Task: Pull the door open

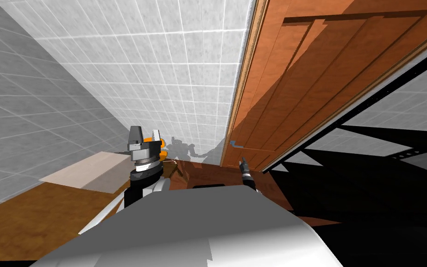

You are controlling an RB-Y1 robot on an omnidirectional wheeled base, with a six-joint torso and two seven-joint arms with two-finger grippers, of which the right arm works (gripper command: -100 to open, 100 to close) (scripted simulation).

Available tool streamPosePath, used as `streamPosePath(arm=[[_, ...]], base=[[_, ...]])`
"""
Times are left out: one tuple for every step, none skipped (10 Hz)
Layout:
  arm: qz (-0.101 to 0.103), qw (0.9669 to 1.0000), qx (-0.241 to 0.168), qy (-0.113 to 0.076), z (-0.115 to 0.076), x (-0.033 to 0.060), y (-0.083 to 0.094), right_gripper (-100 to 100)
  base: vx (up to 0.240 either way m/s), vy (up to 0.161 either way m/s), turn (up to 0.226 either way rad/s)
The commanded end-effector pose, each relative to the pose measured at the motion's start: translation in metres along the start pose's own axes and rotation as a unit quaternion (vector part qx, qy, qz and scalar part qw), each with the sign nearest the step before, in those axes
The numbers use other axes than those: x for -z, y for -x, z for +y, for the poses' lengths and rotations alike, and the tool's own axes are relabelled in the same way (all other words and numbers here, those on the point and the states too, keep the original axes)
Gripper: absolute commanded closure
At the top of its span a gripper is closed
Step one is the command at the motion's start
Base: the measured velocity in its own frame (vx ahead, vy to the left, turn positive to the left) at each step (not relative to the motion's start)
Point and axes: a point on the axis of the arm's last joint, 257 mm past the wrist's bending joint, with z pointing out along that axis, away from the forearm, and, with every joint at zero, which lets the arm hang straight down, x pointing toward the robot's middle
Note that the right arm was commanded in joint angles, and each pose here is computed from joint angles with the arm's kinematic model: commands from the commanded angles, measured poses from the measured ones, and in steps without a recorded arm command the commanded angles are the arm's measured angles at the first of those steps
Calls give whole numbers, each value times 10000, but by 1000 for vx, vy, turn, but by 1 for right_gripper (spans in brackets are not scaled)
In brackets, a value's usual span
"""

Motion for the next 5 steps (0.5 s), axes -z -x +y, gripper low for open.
streamPosePath(arm=[[-45,9999,-11,-97,-92,48,48,-100],[-77,9998,-19,-167,-159,82,85,-100],[-100,9997,-24,-214,-204,105,109,-100],[-123,9996,-30,-261,-248,129,134,-100],[-107,9997,-25,-231,-220,115,110,-100]], base=[[160,7,45],[209,15,47],[185,9,38],[166,-5,28],[77,-4,8]])
